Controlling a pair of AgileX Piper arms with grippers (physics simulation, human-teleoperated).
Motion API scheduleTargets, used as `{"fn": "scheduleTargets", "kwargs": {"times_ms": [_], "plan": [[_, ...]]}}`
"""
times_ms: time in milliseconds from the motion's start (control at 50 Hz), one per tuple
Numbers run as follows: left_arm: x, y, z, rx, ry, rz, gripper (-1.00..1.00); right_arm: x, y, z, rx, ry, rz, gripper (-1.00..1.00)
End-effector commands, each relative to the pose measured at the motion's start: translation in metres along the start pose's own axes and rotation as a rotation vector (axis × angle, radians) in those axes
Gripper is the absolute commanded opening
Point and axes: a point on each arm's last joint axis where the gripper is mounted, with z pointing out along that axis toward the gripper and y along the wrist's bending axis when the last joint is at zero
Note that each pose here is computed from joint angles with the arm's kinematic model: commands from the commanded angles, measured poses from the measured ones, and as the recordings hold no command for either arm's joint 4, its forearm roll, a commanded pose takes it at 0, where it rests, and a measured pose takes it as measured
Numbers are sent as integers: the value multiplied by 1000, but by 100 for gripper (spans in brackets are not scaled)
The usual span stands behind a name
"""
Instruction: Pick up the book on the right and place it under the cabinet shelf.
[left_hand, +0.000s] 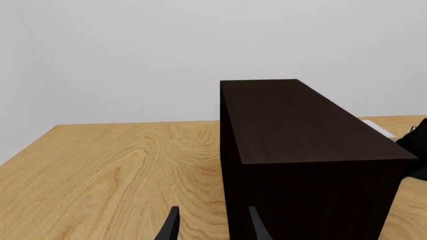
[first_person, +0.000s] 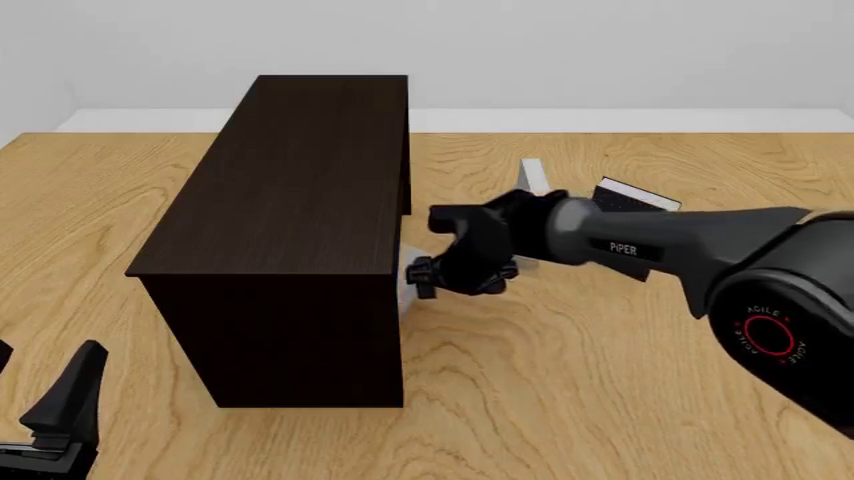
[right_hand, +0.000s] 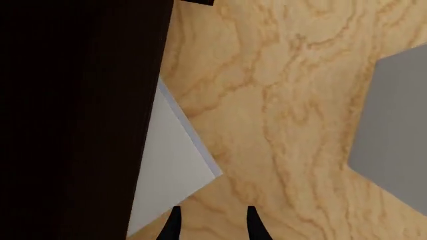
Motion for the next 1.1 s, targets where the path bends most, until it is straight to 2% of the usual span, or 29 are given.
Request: {"fn": "scheduleTargets", "kwargs": {"times_ms": [20,200,380,500,560,780,940,1100], "plan": [[0,0,0,0,2,0,100,-18,-23,12,11,-1,160,100],[1,0,0,0,1,0,100,-15,-28,10,16,2,161,100],[3,0,0,0,2,-1,100,-10,-47,-2,30,-12,178,100],[4,0,0,0,3,-1,100,-7,-47,-13,22,-30,184,100],[3,0,0,0,2,0,100,-6,-50,-33,13,-61,193,100],[3,0,0,0,4,-1,100,4,-53,-55,7,-81,194,100],[3,0,0,-1,-15,6,100,12,-51,-90,-16,-127,188,100],[1,0,0,0,6,-1,100,17,-50,-120,-38,-173,186,100]]}}
